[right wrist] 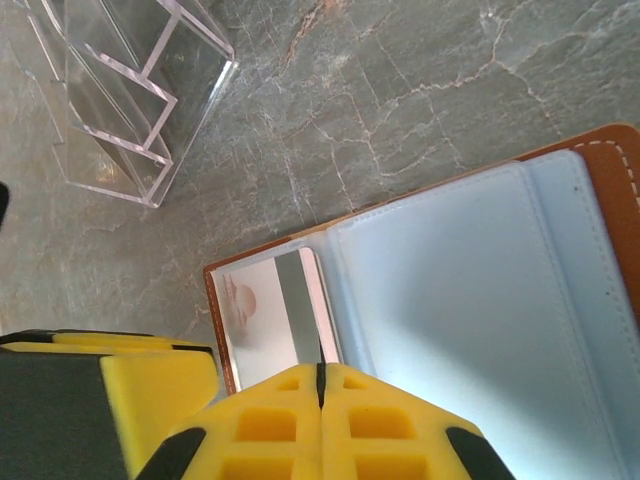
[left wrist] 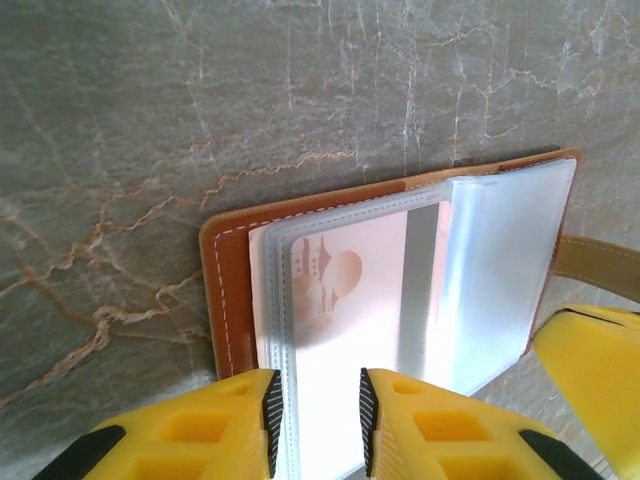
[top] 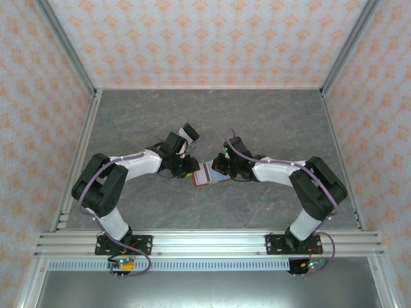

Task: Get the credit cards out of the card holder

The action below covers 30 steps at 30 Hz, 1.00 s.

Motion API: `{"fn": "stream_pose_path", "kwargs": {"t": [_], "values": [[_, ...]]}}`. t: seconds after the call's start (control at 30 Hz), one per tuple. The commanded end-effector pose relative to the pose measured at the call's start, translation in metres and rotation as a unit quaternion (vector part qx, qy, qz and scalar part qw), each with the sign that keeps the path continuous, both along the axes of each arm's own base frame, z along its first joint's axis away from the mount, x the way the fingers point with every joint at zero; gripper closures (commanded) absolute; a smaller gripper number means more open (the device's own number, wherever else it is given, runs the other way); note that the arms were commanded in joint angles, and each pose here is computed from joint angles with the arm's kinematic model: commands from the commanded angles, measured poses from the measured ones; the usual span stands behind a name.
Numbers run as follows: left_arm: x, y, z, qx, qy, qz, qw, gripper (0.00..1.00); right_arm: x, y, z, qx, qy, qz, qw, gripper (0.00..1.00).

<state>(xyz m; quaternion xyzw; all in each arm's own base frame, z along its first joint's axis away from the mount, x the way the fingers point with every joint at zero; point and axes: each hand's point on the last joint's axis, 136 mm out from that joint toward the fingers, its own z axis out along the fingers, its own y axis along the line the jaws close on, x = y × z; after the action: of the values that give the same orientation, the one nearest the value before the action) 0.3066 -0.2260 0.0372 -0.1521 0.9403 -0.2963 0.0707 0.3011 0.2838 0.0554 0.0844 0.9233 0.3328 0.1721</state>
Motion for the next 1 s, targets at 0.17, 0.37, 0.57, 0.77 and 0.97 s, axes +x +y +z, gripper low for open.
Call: {"fn": "stream_pose_path", "kwargs": {"t": [0.17, 0.37, 0.57, 0.77, 0.97], "values": [[-0.008, 0.004, 0.003, 0.006, 0.001, 0.0, 1.0, 0.71, -0.016, -0.001, -0.007, -0.019, 0.038, 0.037, 0.998, 0.78], [-0.013, -0.005, -0.004, -0.015, 0.012, -0.007, 1.0, 0.72, -0.021, 0.002, -0.012, -0.018, 0.052, 0.052, 0.997, 0.7], [-0.01, -0.01, -0.005, -0.028, 0.013, -0.008, 0.999, 0.79, -0.02, 0.006, -0.012, -0.013, 0.054, 0.057, 0.997, 0.7], [-0.01, -0.011, -0.01, -0.028, 0.02, -0.007, 0.999, 0.79, -0.018, 0.005, -0.01, -0.014, 0.049, 0.054, 0.997, 0.7], [-0.011, -0.006, -0.018, -0.014, 0.028, -0.001, 0.999, 0.76, -0.017, 0.006, -0.004, -0.01, 0.041, 0.057, 0.998, 0.7]]}}
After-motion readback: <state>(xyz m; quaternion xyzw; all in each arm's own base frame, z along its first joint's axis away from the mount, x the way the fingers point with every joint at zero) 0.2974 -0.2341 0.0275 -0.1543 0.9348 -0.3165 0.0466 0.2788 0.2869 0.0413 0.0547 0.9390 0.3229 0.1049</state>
